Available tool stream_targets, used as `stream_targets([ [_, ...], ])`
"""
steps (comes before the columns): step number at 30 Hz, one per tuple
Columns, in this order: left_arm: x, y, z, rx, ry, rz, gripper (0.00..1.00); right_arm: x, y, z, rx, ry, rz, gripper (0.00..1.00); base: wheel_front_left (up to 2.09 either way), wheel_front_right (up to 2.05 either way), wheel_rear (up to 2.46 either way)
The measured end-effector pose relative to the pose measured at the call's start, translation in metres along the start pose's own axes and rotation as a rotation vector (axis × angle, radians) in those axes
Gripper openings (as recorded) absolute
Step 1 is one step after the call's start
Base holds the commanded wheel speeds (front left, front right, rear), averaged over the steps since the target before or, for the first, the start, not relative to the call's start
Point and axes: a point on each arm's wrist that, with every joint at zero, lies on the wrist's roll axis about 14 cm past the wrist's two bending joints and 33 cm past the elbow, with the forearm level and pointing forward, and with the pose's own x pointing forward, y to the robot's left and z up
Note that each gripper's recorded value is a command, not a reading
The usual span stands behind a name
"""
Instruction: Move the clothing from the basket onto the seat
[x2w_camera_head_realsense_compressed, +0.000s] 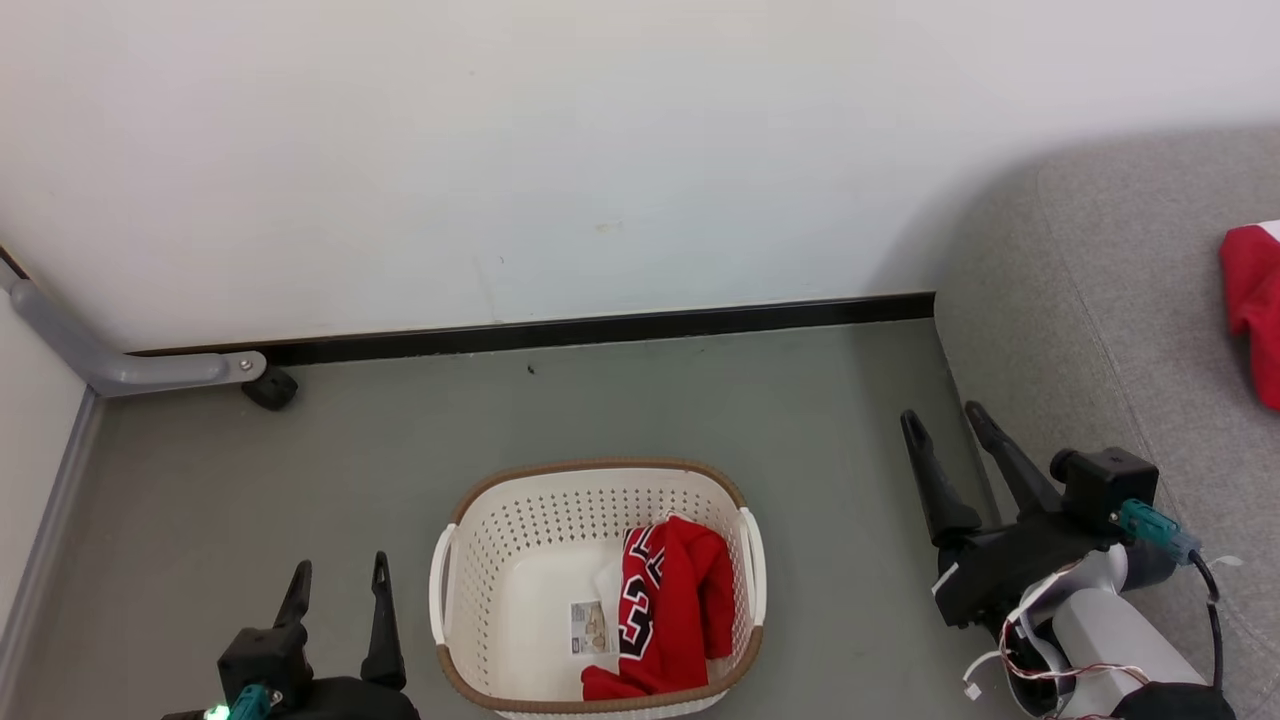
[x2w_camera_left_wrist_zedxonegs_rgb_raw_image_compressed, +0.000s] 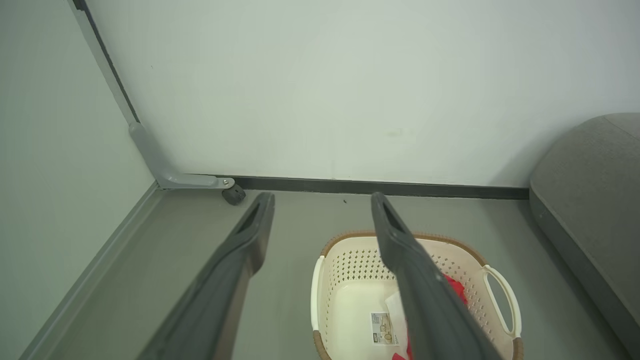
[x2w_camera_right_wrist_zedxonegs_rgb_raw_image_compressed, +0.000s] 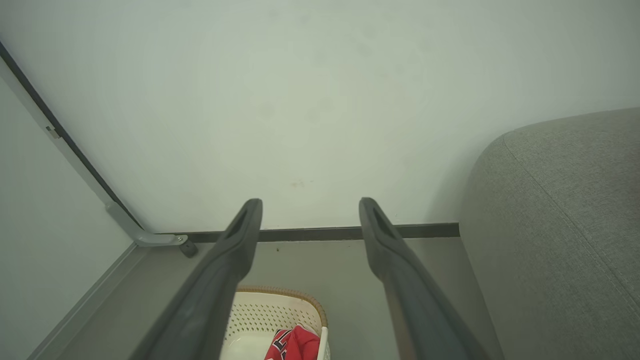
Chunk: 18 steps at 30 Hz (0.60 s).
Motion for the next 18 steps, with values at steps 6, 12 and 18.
stream_targets([
  [6, -0.002, 0.009, 0.004, -0.006, -0.015, 0.036, 1.0, -0.003, 0.004, 0.0, -0.017, -0.005, 0.012, 1.0, 0.0, 0.0, 0.0],
  [12, -0.007, 0.018, 0.003, -0.013, -0.017, 0.063, 1.0, -0.008, 0.006, -0.004, -0.041, 0.002, 0.012, 1.0, 0.0, 0.0, 0.0],
  [18, -0.016, 0.028, 0.0, -0.019, -0.015, 0.105, 1.0, -0.018, 0.007, -0.011, -0.07, 0.018, -0.002, 1.0, 0.0, 0.0, 0.0],
])
